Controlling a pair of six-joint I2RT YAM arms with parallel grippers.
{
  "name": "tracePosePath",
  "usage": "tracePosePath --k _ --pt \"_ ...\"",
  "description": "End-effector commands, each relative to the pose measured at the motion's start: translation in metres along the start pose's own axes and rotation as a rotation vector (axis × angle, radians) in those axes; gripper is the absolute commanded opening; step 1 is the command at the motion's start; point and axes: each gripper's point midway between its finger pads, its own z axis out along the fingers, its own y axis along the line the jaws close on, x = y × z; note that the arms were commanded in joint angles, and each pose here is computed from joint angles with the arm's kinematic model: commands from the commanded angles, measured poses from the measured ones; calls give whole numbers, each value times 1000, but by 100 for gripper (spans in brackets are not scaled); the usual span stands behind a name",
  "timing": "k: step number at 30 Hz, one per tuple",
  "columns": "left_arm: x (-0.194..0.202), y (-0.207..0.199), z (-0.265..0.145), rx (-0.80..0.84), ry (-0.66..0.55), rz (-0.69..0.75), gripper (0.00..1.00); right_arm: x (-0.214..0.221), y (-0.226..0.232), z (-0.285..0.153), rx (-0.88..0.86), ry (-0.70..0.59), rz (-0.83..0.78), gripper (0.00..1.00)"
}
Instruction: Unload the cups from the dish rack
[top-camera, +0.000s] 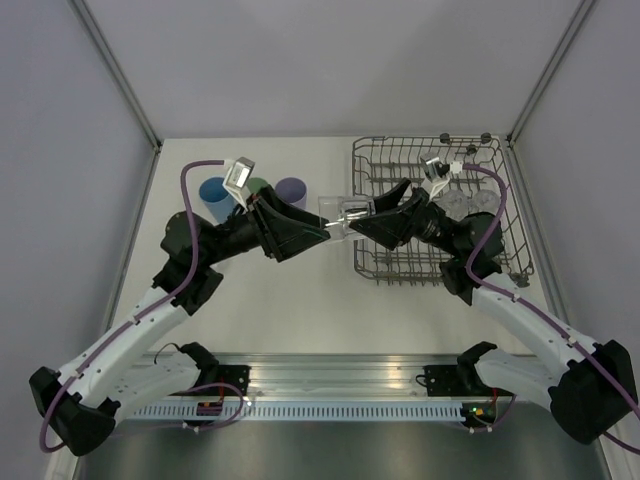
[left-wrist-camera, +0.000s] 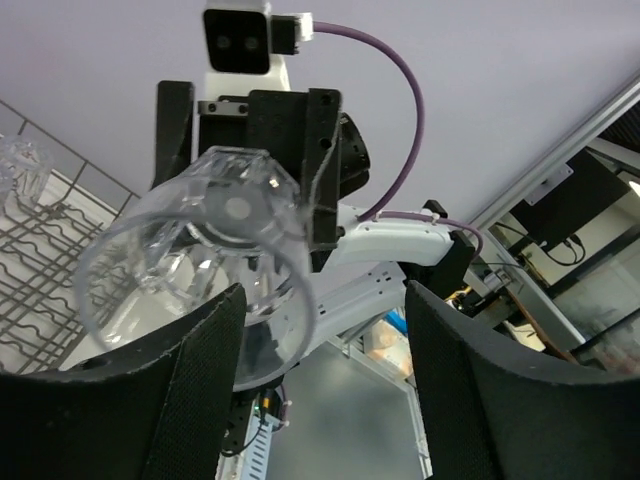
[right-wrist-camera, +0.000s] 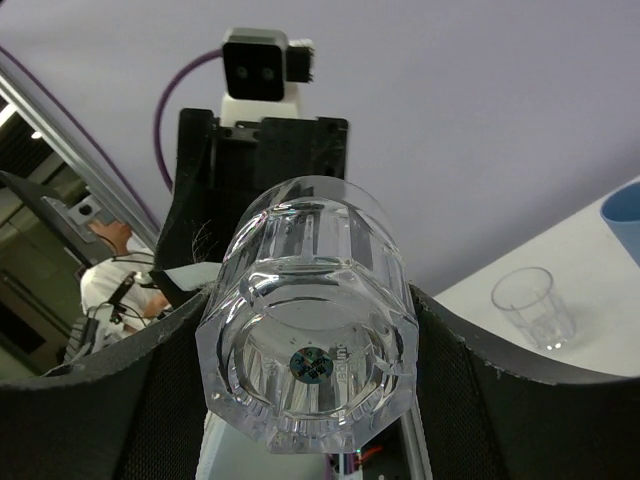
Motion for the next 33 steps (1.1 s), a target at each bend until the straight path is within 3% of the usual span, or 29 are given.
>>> tracePosePath --k 1,3,4,8,10,14,17,18,20,22,23,27,30,33 --pt "-15 -19 8 41 -41 78 68 -8 4 7 15 -10 -91 41" --pt "-13 -19 10 40 -33 85 56 -7 1 8 22 -3 -100 41" --pt "-13 -17 12 35 -31 84 41 -4 0 9 28 5 -96 41" --pt "-8 -11 18 14 0 82 21 -1 -3 10 41 20 -111 41" --pt "-6 -6 18 -10 5 83 2 -2 -3 10 49 23 -119 41" --pt "-5 -1 13 -49 5 109 2 -3 -7 7 84 23 -153 43" --pt "-5 3 7 -93 6 133 2 -3 -10 4 117 20 -176 56" --pt "-5 5 6 -107 7 140 2 -5 -11 3 127 14 -198 76" --pt "-3 15 0 -172 21 154 2 -7 -18 0 183 6 -208 98" --pt "-11 25 -4 -249 4 203 2 -6 -31 -6 267 36 -247 98" --pt "0 40 -13 -332 51 186 2 -12 -35 -10 316 22 -272 98" --pt "-11 87 -41 -642 55 262 2 -13 -56 -34 509 63 -345 98" --pt "-11 121 -70 -886 119 299 2 -18 -60 -48 587 76 -402 98" --pt "1 162 -92 -1102 269 319 2 -14 -66 -61 657 114 -419 98"
